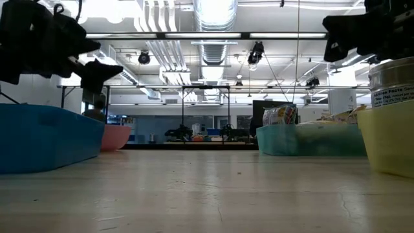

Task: Pick & Place Food Item
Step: Return to Home Position

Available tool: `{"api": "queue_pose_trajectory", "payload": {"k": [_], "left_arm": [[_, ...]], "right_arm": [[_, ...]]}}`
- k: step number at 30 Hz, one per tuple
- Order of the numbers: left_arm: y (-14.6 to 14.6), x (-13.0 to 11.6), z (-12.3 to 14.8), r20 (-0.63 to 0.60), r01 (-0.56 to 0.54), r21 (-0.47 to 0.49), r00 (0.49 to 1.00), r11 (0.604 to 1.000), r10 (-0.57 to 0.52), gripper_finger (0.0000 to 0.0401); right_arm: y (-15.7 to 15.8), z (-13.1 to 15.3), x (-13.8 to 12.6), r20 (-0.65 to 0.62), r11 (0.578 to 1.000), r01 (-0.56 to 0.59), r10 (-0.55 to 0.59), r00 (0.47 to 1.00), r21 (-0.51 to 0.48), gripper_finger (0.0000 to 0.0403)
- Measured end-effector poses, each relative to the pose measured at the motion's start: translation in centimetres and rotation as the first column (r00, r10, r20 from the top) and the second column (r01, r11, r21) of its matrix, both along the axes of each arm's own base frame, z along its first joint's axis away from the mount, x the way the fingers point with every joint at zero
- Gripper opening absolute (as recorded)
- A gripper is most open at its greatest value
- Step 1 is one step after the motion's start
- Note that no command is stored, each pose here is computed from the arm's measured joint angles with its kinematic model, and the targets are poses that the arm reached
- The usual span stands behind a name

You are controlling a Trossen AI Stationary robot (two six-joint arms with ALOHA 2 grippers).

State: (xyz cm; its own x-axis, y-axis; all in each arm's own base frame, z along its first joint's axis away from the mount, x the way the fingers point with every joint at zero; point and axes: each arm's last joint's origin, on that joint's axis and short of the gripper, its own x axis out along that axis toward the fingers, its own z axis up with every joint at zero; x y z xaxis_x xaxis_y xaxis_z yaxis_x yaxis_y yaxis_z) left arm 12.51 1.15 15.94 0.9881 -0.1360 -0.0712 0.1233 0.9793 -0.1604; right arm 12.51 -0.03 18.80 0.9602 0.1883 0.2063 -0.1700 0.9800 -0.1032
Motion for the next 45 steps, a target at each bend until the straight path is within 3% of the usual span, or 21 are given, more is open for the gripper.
{"api": "queue_pose_trajectory", "payload": {"k": [3,7,14,22,32,37,45], "left_arm": [[-0.1,0.0,0.7,0.032,0.024,-0.043,0.999,0.999,-0.023,0.0356],[-0.3,-0.1,1.0,0.049,0.099,-0.004,0.994,0.995,-0.098,0.0356],[-0.1,-1.0,1.8,0.123,0.072,0.008,0.99,0.997,-0.072,0.0356],[0.1,-2.8,2.9,0.2,0.027,0.007,0.979,1.0,-0.027,0.0356],[0.0,-3.7,3.5,0.163,0.036,0.013,0.986,0.999,-0.038,0.0356],[0.0,-3.7,3.5,0.174,0.032,0.057,0.984,0.998,-0.042,0.0356],[0.0,-3.7,3.5,0.173,0.031,0.048,0.984,0.998,-0.039,0.0356]], "right_arm": [[0.0,-0.1,0.1,-0.011,1.0,-0.003,0.003,1.0,0.02,0.0019],[0.0,0.0,0.1,-0.008,1.0,-0.003,0.003,1.0,0.025,0.0019],[0.0,1.5,-0.6,0.153,1.0,-0.006,0.003,0.988,0.019,0.0019],[-0.1,2.0,-1.2,0.201,0.999,0.026,-0.034,0.979,0.046,0.0019],[-0.9,2.8,-2.5,0.287,0.99,0.127,-0.14,0.948,0.063,0.0019],[-1.0,3.2,-3.4,0.332,0.988,0.117,-0.143,0.932,0.096,0.0019],[-0.7,3.2,-4.6,0.36,0.991,0.088,-0.12,0.925,0.103,0.0019]]}}
